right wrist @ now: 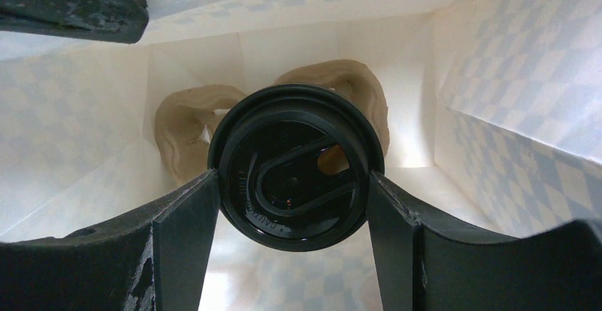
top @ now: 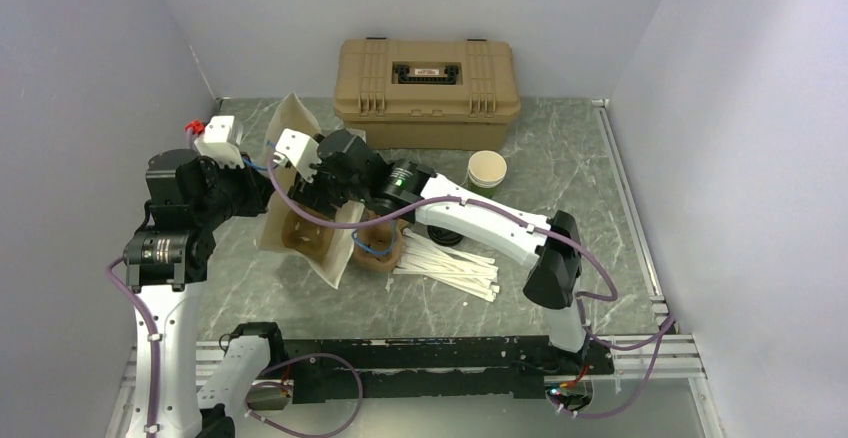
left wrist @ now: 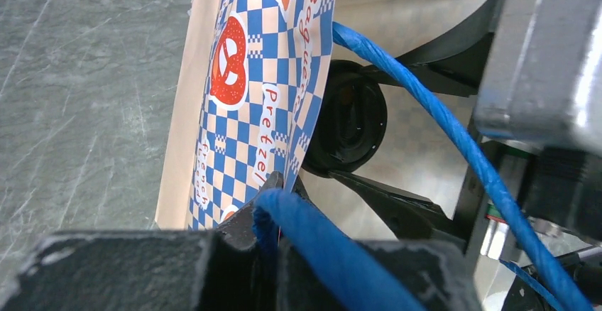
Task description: Pack the takeout coffee
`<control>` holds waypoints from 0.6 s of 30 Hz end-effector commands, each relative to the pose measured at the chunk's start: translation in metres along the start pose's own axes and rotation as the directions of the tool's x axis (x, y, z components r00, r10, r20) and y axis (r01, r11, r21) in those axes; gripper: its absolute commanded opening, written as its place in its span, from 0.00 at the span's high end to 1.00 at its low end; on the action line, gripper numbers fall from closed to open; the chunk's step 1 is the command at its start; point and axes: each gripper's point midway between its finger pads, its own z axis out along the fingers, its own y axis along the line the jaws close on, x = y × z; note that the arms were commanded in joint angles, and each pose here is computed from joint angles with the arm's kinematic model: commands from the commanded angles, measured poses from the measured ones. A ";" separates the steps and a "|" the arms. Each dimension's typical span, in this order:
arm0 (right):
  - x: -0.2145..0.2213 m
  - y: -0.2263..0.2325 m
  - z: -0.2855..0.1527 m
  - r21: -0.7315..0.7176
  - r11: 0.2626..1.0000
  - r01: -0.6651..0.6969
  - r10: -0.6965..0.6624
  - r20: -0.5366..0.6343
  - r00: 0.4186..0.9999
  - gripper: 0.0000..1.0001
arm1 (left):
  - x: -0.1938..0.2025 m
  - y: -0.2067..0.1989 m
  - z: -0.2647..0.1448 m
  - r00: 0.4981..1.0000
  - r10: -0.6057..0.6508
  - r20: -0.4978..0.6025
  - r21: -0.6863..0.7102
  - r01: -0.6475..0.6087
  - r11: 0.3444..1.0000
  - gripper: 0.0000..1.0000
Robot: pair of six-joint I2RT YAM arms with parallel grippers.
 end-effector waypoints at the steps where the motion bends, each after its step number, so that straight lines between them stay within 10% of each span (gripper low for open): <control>1: -0.018 -0.007 0.003 0.019 0.999 -0.032 0.030 0.083 0.996 0.58 | -0.018 -0.016 -0.009 0.998 -0.001 0.056 0.067 -0.003 0.998 1.00; 18: -0.007 -0.022 0.000 0.107 0.994 -0.028 0.021 0.065 0.998 0.59 | -0.011 -0.022 -0.021 1.000 -0.002 0.020 0.079 0.001 0.997 1.00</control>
